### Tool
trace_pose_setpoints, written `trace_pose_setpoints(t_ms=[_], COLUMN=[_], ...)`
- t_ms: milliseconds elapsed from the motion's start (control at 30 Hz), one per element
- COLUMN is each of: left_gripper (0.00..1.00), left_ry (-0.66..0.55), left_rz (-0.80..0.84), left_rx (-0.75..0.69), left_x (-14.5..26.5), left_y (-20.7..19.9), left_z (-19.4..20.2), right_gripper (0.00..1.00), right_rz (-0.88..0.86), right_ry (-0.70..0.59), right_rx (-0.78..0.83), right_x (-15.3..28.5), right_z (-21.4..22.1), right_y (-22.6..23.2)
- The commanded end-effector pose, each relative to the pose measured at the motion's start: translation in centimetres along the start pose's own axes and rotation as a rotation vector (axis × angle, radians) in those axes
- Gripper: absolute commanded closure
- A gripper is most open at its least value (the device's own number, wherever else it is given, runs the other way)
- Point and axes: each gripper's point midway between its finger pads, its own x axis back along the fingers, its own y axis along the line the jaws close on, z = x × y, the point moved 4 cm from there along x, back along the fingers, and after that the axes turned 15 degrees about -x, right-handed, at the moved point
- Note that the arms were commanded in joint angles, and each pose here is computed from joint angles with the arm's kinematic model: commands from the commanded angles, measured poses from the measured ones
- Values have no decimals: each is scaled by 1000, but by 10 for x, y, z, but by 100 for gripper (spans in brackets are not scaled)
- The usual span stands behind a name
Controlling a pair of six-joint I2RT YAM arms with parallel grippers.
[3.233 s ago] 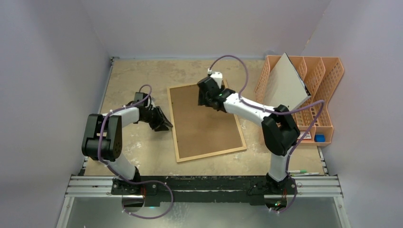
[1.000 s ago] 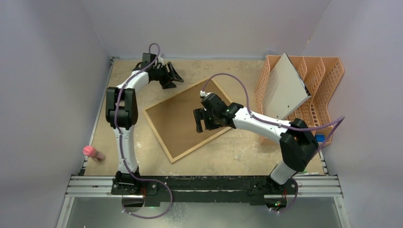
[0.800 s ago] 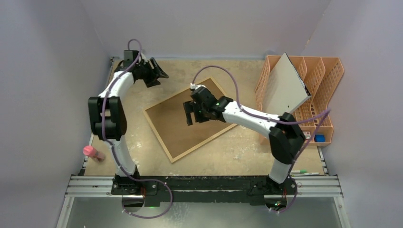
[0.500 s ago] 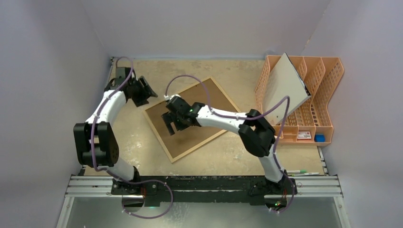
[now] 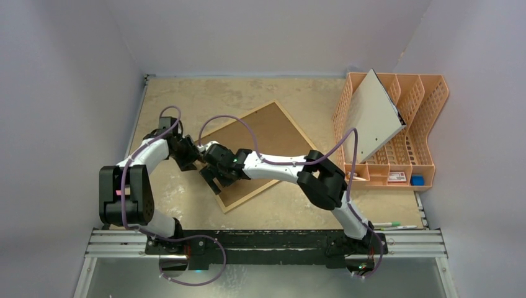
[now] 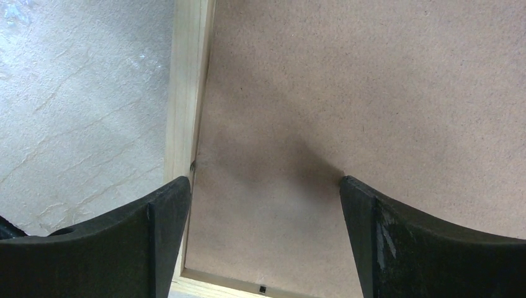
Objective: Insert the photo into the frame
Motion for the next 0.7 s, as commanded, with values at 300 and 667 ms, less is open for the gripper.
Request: trace_pose_setpoints(t_ms=[300,667], left_gripper=[66,68], left_ry=[45,109], left_rz=[-99,-91], left_rx=[-16,16], left_x=[-19,-28], left_y=[27,30], left_z=[30,46], right_gripper=[20,16], right_rz=[95,-2], right_ry=[83,97], right_rx=[-50,-75], right_x=[-36,-31], right_z=[32,39], right_y=[-17,-9])
